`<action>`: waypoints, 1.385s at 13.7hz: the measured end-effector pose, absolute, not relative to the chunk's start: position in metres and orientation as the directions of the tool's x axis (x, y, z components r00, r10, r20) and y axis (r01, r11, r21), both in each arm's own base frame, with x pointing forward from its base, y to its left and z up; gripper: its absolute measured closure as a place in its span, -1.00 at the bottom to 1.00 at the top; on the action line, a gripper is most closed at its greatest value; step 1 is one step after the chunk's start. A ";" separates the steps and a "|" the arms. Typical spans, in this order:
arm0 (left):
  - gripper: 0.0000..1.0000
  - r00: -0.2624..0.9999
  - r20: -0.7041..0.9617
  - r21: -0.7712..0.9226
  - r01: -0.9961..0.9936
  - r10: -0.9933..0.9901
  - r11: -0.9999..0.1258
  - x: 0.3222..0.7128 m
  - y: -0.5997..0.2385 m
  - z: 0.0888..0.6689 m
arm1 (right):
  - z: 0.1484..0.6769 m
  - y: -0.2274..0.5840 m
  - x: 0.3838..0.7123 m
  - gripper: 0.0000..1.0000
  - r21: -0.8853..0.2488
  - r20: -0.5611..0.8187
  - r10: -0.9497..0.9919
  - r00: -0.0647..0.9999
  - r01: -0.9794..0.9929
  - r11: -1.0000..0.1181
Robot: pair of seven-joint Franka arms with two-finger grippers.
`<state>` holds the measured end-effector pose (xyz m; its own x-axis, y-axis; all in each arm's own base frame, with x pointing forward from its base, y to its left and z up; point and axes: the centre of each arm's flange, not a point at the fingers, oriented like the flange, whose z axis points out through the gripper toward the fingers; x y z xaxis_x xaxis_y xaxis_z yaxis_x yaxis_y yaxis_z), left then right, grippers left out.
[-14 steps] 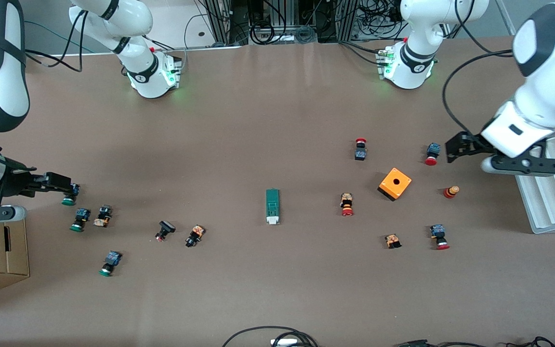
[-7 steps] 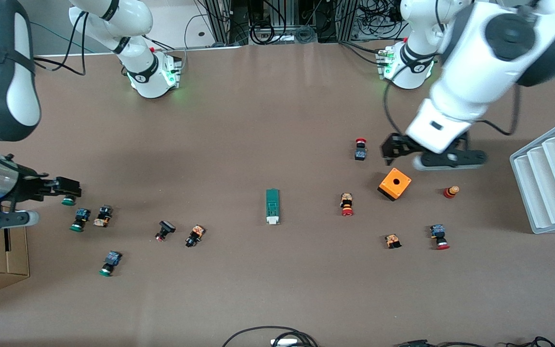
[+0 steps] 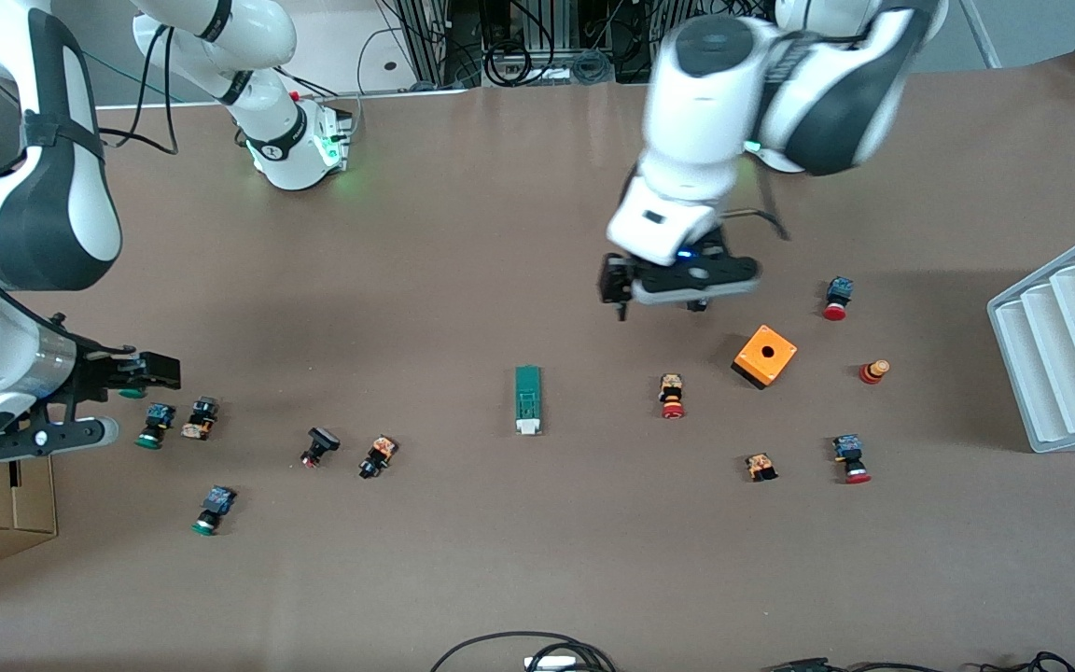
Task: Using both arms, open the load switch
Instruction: 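Move the left gripper and the right gripper toward the green switch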
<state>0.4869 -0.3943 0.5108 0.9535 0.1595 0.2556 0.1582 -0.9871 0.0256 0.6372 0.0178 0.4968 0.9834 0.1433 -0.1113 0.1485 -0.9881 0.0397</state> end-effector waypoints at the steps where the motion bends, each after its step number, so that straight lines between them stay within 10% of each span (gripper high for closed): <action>1: -1.00 0.945 0.282 0.009 0.170 0.166 -0.985 0.477 -0.412 0.501 | 0.495 0.028 0.640 -1.00 0.040 -0.094 0.162 0.982 0.166 -0.985; 19: -1.00 0.715 0.663 0.075 0.233 0.223 -0.970 0.384 -0.558 0.310 | 0.439 0.112 0.670 -0.95 0.013 0.010 0.289 0.957 0.289 -0.957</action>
